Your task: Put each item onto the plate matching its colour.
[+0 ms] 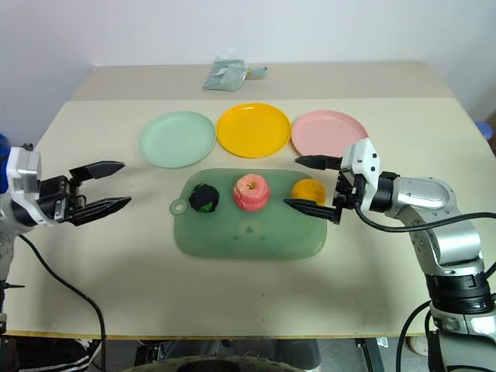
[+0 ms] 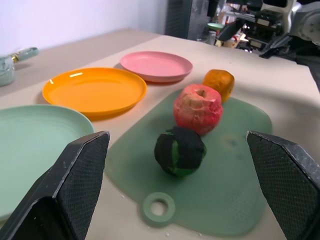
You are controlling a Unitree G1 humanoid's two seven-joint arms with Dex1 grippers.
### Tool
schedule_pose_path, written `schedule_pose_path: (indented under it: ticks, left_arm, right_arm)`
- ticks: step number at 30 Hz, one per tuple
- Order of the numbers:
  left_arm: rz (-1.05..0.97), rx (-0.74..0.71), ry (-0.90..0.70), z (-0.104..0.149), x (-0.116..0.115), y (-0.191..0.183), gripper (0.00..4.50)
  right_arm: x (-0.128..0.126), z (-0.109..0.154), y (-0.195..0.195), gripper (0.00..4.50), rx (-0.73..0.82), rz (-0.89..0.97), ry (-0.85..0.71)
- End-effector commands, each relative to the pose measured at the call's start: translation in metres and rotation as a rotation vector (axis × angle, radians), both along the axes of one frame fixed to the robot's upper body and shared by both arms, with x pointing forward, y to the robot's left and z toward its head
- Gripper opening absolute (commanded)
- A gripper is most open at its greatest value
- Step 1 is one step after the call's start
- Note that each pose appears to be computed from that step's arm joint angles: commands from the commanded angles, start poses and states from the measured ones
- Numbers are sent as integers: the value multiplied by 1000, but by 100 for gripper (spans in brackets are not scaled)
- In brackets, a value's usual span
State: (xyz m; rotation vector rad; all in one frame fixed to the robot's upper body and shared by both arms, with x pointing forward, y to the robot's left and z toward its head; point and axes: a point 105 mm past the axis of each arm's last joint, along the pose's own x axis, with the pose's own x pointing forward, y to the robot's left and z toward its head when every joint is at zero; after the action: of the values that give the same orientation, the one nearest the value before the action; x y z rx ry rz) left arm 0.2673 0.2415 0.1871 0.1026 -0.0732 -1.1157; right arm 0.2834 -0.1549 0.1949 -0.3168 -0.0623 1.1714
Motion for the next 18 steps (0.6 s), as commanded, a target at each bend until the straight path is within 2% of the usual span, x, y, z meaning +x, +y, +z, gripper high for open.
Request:
schedule_pose_path:
  ticks: [1,5,11,18]
  left_arm:
    - [-15,21,-25,9,-5,-1,450]
    - [-44,-3,-33,11,3,-10,450]
    - [-137,-15,-67,7,23,-42,450]
    - [-210,49,-39,-14,42,-81,450]
  right_arm:
    - [0,12,5,446,21,16,-58]
    - [-1,21,5,446,33,5,-79]
    - [-10,25,5,446,22,15,-74]
    - [-10,27,23,446,38,47,-94]
